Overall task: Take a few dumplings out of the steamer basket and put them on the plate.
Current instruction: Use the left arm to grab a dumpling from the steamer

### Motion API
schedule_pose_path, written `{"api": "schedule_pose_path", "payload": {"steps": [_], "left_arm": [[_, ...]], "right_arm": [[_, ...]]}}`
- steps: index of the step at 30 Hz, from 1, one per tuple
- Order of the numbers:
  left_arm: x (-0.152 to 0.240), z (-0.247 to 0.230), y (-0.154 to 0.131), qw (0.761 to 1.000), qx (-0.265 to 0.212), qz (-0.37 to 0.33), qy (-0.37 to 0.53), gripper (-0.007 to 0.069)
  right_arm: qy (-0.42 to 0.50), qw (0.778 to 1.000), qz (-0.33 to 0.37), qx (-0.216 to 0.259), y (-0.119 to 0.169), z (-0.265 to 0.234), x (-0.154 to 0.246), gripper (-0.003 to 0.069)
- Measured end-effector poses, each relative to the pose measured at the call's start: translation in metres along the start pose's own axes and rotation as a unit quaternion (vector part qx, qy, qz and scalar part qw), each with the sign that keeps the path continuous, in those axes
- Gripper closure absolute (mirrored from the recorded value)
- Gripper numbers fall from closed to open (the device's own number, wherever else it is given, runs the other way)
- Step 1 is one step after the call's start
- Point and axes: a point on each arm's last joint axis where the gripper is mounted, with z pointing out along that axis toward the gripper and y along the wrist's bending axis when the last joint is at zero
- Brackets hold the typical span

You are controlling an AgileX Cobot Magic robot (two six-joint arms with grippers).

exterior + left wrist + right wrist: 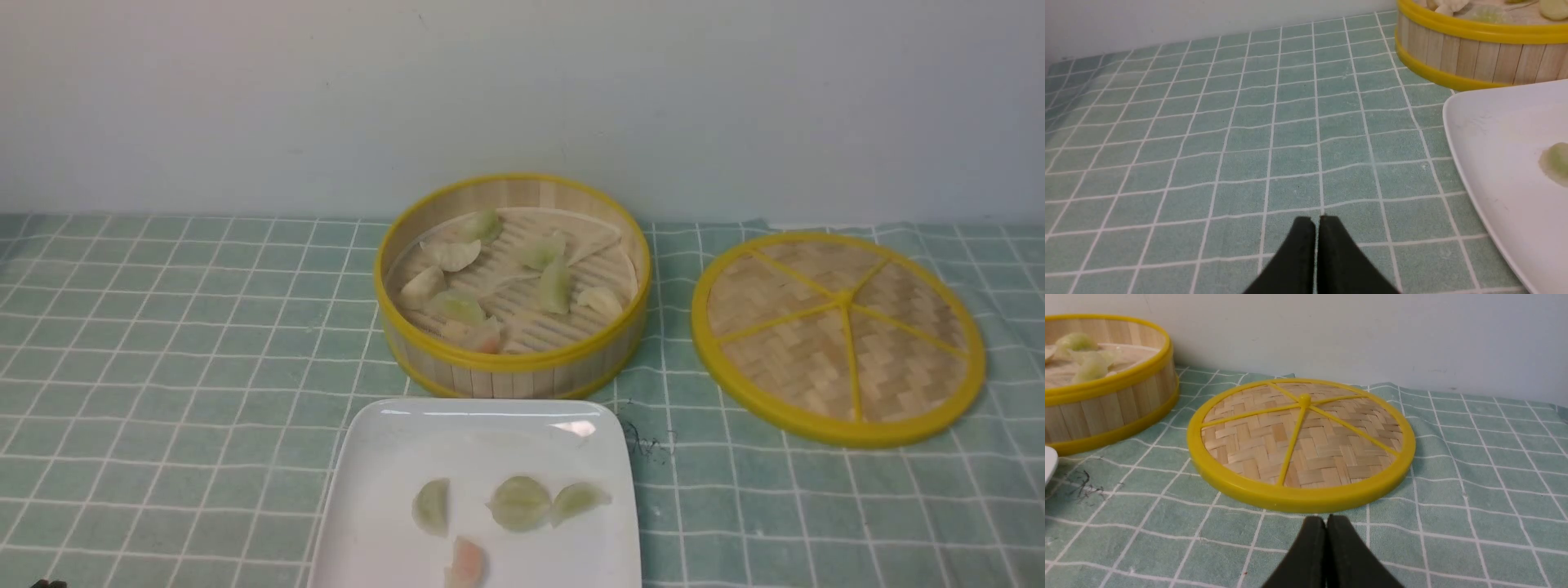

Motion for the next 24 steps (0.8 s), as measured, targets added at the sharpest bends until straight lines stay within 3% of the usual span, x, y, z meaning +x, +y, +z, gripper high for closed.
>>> {"api": "schedule_pose_path", "payload": {"steps": [6, 11, 12, 14, 16, 19, 22, 24], "left_arm": [[-0.001, 0.0, 0.0, 1.0, 0.001, -0.004, -0.004, 0.0631], [-0.013, -0.001, -0.004, 0.986, 0.03, -0.148, -0.069, 0.0631], [-0.013, -0.001, -0.004, 0.986, 0.03, -0.15, -0.069, 0.0631], [-0.022, -0.003, -0.002, 0.966, 0.054, -0.223, -0.115, 0.0631], [-0.03, -0.005, 0.002, 0.943, 0.041, -0.287, -0.163, 0.0631], [-0.046, -0.014, 0.015, 0.889, 0.028, -0.369, -0.269, 0.0631], [-0.072, -0.03, 0.02, 0.86, 0.029, -0.385, -0.332, 0.0631], [-0.103, -0.046, 0.019, 0.871, 0.045, -0.348, -0.345, 0.0631]], "right_arm": [[0.0, 1.0, 0.0, 0.0, 0.0, 0.0, 0.0, 0.0672], [0.0, 1.0, 0.0, 0.0, 0.0, 0.0, 0.0, 0.0672], [0.0, 1.0, 0.0, 0.0, 0.0, 0.0, 0.0, 0.0672], [0.0, 1.0, 0.0, 0.0, 0.0, 0.0, 0.0, 0.0672], [0.0, 1.0, 0.0, 0.0, 0.0, 0.0, 0.0, 0.0672], [0.0, 1.0, 0.0, 0.0, 0.0, 0.0, 0.0, 0.0672], [0.0, 1.0, 0.0, 0.0, 0.0, 0.0, 0.0, 0.0672], [0.0, 1.0, 0.0, 0.0, 0.0, 0.0, 0.0, 0.0672]]}}
